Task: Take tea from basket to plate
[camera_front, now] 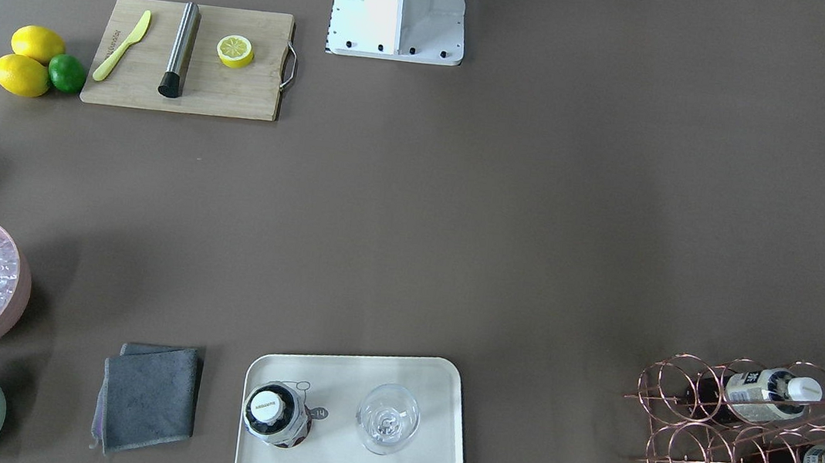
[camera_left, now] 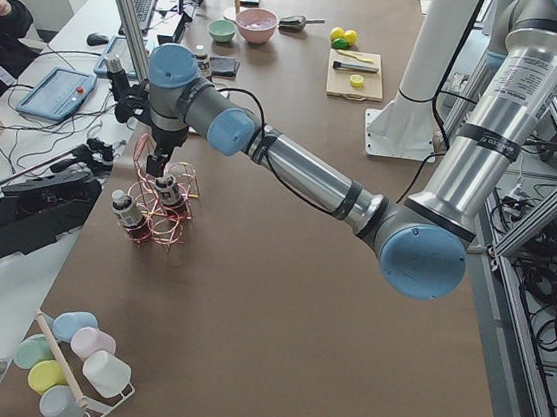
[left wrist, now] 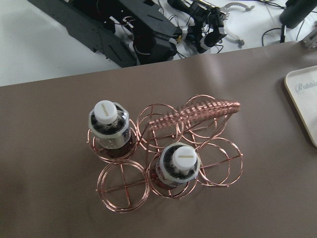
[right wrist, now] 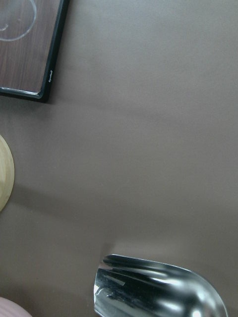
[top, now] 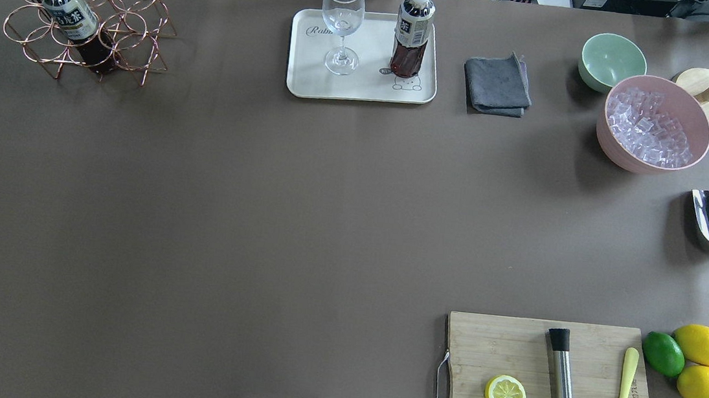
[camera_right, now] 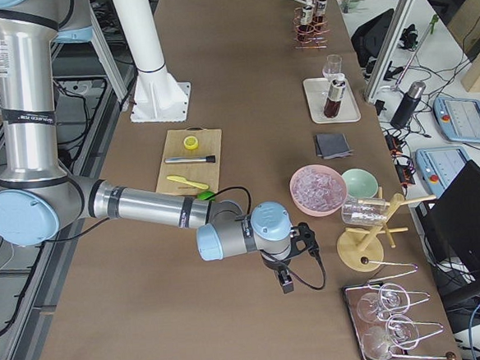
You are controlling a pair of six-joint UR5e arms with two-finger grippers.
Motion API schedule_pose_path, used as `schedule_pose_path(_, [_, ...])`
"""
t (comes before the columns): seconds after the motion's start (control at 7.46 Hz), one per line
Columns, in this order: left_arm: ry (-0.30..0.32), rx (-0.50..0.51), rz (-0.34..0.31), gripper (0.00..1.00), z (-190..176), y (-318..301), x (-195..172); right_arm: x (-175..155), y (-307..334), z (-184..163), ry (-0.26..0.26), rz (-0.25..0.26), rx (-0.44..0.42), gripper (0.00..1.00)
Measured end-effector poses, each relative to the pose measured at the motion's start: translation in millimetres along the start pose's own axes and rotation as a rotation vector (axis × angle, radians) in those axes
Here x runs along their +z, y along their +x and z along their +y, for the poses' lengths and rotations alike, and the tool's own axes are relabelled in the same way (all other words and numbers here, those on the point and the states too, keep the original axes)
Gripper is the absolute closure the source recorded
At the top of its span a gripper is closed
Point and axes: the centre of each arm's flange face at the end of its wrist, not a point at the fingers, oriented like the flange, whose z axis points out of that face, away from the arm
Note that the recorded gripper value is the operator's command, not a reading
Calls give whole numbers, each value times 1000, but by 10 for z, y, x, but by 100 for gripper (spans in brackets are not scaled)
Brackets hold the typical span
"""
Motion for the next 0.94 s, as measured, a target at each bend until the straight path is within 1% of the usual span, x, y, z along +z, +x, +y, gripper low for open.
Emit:
schedule_pose_path(0.13, [-13, -27, -17, 2, 145, -168, 84, 2, -1, 3, 0, -1, 0, 0])
schedule_pose_path(0.27, [-28, -48, -50, 2, 277, -330, 194, 4, -3, 1, 0, -1, -1, 0])
schedule_pose_path(0.4, [-42, -61, -119, 2, 406, -555, 316, 4, -4, -2, 0, -1, -1, 0])
schedule_pose_path(0.54, [-70, -67, -165, 2, 579, -775, 429, 5, -4, 0, 0, -1, -1, 0])
schedule_pose_path(0.67, [-106, -91, -191, 2, 780, -969, 524, 4, -8, 8, -1, 3, -3, 0])
schedule_pose_path(0.94, [-197, -178, -223, 2, 1221, -1280, 642, 4, -40, -31, 0, 6, -19, 0])
